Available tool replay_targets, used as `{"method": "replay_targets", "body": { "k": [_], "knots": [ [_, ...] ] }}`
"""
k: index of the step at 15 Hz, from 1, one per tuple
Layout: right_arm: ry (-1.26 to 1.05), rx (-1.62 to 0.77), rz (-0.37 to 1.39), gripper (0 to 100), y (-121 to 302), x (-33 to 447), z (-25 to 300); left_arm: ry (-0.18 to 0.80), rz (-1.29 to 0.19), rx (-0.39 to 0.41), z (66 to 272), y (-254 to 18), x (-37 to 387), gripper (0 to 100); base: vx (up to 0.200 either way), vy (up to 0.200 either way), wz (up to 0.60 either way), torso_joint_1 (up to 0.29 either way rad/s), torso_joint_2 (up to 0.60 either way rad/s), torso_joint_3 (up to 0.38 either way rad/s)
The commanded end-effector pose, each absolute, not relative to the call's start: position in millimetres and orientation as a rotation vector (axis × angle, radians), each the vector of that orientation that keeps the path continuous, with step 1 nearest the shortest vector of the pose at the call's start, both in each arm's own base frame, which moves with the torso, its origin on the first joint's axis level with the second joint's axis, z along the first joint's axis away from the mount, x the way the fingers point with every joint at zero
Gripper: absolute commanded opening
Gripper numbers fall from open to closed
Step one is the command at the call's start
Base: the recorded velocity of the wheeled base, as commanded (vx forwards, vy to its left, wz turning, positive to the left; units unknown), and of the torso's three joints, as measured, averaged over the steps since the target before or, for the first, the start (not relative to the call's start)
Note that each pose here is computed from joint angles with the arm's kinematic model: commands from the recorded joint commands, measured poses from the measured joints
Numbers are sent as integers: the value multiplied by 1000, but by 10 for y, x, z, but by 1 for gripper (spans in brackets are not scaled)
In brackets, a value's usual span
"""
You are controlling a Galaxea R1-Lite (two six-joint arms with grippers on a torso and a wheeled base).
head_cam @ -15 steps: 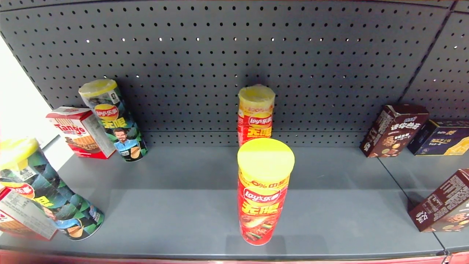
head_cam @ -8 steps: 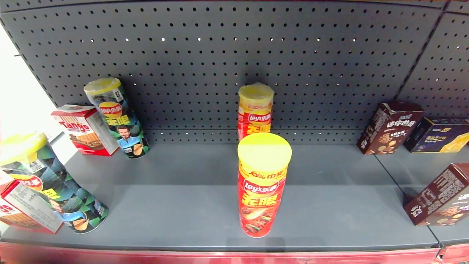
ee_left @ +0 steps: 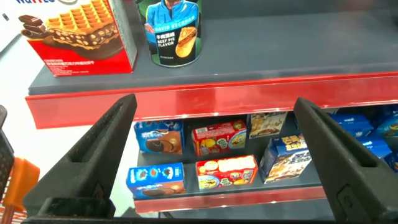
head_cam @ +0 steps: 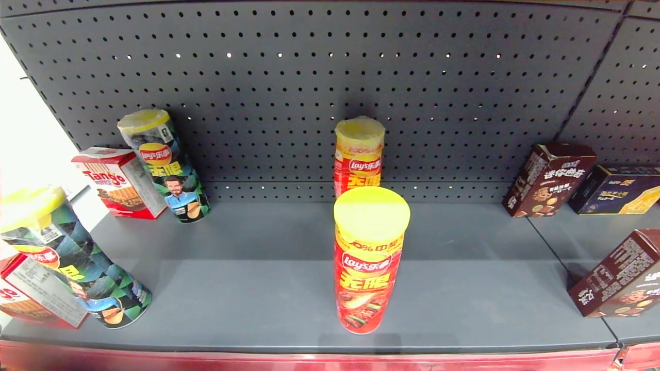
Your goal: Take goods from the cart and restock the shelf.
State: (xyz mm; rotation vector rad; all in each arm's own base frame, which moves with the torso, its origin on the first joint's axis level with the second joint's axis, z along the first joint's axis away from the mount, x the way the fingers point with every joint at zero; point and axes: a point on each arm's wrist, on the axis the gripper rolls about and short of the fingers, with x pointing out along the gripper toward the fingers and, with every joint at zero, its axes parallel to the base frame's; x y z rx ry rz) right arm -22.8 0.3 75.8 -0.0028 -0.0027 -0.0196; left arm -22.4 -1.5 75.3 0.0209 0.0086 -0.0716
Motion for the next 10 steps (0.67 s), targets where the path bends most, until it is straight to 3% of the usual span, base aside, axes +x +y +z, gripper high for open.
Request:
{"method": "replay_targets", "body": {
  "k": [1,10],
  "knots": [
    [-2,-3,-20,100,3,-227,758,8,-72,21,753,-16,-224,100,0,0,0,0,0,0],
    [-2,-3,-18,100,3,-227,758,8,-72,21,753,-16,-224,100,0,0,0,0,0,0]
  ]
}}
